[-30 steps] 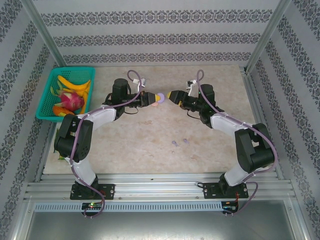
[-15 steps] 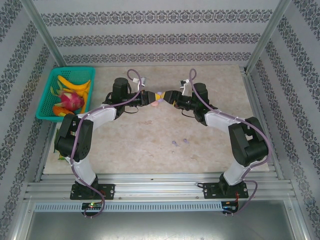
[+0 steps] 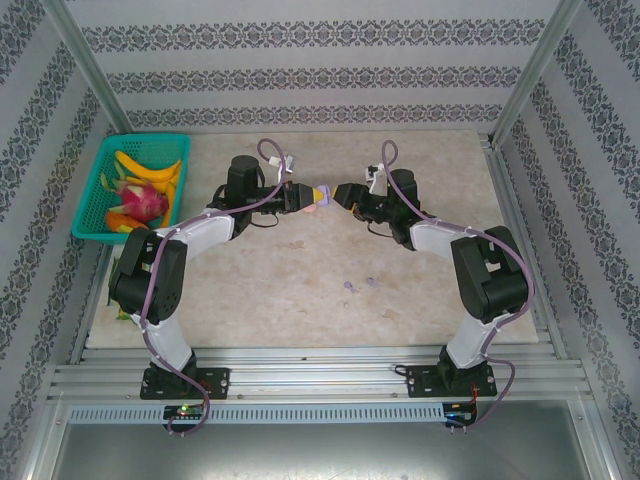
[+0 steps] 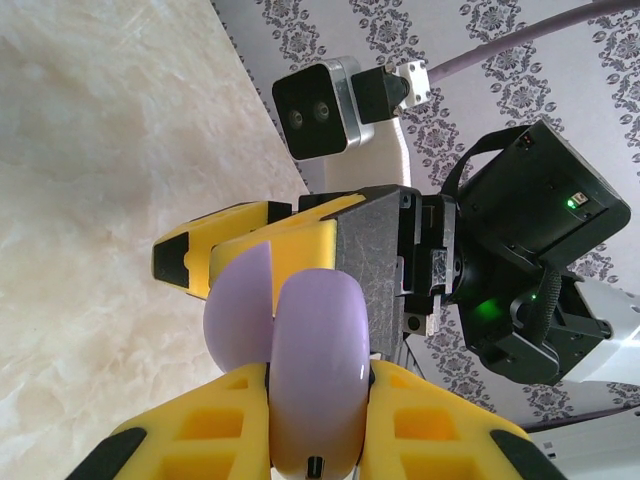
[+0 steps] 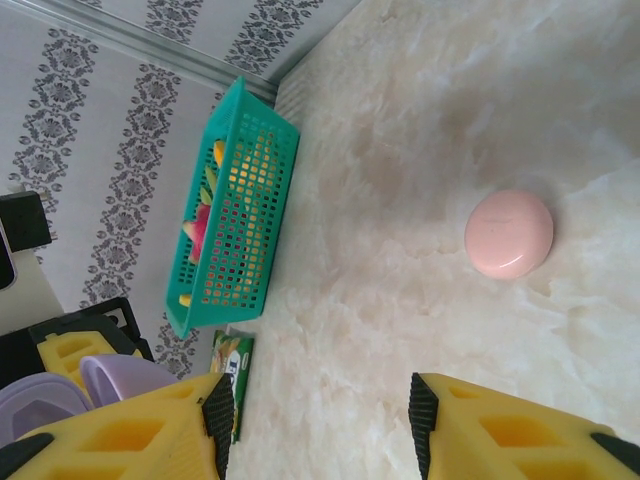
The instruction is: Insert the wireless bluetooth earbuds into the charging case
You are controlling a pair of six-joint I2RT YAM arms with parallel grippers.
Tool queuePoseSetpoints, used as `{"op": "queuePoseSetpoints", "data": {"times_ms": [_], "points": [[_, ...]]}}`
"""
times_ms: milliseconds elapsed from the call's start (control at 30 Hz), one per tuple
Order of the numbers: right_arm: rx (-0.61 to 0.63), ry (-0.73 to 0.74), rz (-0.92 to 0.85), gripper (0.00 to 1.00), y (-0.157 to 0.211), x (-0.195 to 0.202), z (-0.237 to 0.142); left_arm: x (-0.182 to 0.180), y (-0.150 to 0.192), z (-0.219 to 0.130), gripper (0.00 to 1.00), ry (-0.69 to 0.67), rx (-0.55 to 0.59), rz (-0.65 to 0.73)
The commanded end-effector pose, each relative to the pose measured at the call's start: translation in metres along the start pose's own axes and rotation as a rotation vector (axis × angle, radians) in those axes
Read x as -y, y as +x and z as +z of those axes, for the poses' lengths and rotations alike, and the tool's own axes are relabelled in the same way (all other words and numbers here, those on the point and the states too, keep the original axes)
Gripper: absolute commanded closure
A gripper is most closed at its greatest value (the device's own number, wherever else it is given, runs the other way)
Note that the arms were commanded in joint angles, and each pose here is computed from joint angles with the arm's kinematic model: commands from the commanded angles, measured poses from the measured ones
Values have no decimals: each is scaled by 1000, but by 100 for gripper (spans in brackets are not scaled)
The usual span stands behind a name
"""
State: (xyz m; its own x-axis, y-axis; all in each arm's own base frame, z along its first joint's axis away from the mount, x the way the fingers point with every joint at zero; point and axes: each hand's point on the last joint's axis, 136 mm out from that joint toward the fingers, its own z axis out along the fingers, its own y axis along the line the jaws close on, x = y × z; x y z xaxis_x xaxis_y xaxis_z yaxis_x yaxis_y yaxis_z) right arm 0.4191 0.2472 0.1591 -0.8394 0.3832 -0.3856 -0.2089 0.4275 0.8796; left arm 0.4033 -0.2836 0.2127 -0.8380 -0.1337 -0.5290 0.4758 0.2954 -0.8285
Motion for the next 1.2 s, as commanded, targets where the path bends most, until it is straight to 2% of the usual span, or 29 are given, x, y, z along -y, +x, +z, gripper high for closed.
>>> {"op": "queuePoseSetpoints", "data": {"times_ms": [0,133,300,667,1167], "points": [[26,-20,-18,48,-4,-7,-13,23,-11,1,100,50,9,76],[35,-38,-43,48,-7,-9,-35,20,-10,2,100,53,3,67],[-20,-105,-114,48,-1,-25,-44,23,-9,3,100,66,-10,63],[-91,-164,-161,48,7,-46,-25,26,-12,5,100,78,-19,55],[-97,-153,-156,54,6,-43,-15,31,-6,10,100,91,-45,54]]}}
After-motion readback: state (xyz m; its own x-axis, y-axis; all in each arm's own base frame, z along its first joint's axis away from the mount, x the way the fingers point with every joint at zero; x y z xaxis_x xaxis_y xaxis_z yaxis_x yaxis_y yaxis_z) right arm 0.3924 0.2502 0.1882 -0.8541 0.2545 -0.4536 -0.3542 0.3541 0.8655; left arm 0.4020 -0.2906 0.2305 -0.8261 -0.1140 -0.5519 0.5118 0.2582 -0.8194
